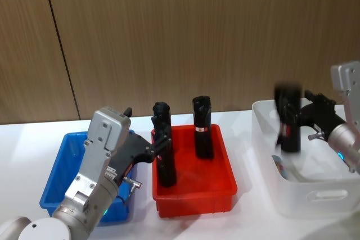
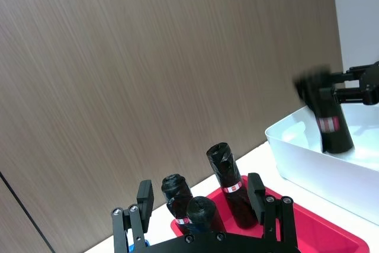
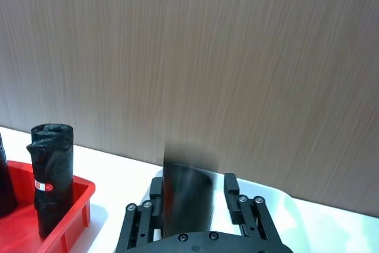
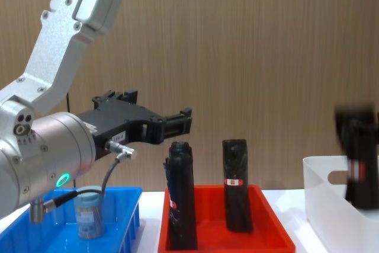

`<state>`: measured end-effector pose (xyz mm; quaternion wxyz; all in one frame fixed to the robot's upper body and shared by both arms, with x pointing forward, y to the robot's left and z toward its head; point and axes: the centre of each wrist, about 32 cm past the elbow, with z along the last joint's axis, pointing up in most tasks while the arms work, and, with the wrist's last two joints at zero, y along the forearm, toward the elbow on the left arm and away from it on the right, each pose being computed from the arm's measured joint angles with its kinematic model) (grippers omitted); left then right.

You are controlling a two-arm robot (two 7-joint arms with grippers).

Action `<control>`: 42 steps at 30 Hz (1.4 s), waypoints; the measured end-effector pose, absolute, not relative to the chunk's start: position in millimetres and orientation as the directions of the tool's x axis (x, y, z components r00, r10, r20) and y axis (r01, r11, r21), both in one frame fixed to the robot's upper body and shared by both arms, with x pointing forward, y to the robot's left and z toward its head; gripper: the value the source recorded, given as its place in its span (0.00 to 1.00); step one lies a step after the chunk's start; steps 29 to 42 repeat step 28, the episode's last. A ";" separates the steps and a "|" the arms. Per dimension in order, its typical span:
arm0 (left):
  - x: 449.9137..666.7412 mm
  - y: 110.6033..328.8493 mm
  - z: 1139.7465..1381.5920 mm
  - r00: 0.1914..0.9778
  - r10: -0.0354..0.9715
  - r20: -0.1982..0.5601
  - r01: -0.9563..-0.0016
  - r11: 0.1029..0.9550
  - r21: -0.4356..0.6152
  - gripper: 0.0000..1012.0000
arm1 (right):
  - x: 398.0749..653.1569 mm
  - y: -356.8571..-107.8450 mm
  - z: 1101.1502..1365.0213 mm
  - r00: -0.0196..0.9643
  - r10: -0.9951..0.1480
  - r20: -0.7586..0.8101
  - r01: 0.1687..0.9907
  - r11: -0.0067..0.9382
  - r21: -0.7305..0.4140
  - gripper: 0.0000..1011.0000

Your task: Pick the cotton swabs from the blue box and place them into the white box.

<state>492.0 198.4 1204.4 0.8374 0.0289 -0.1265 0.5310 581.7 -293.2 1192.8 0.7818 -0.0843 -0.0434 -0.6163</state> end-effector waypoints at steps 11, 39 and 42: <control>492.0 198.4 1204.4 0.404 0.882 0.243 -0.897 0.434 -0.086 0.99 | 579.6 -292.3 1183.8 0.234 -0.957 0.170 0.971 0.220 -0.097 0.90; 492.0 198.4 1204.4 0.404 0.882 0.243 -0.897 0.434 -0.086 0.99 | 578.3 -291.7 1179.3 0.233 -0.958 0.168 0.970 0.218 -0.105 0.99; 492.0 198.4 1204.4 0.404 0.882 0.243 -0.897 0.434 -0.086 0.99 | 578.3 -291.7 1179.3 0.233 -0.958 0.168 0.970 0.218 -0.105 0.99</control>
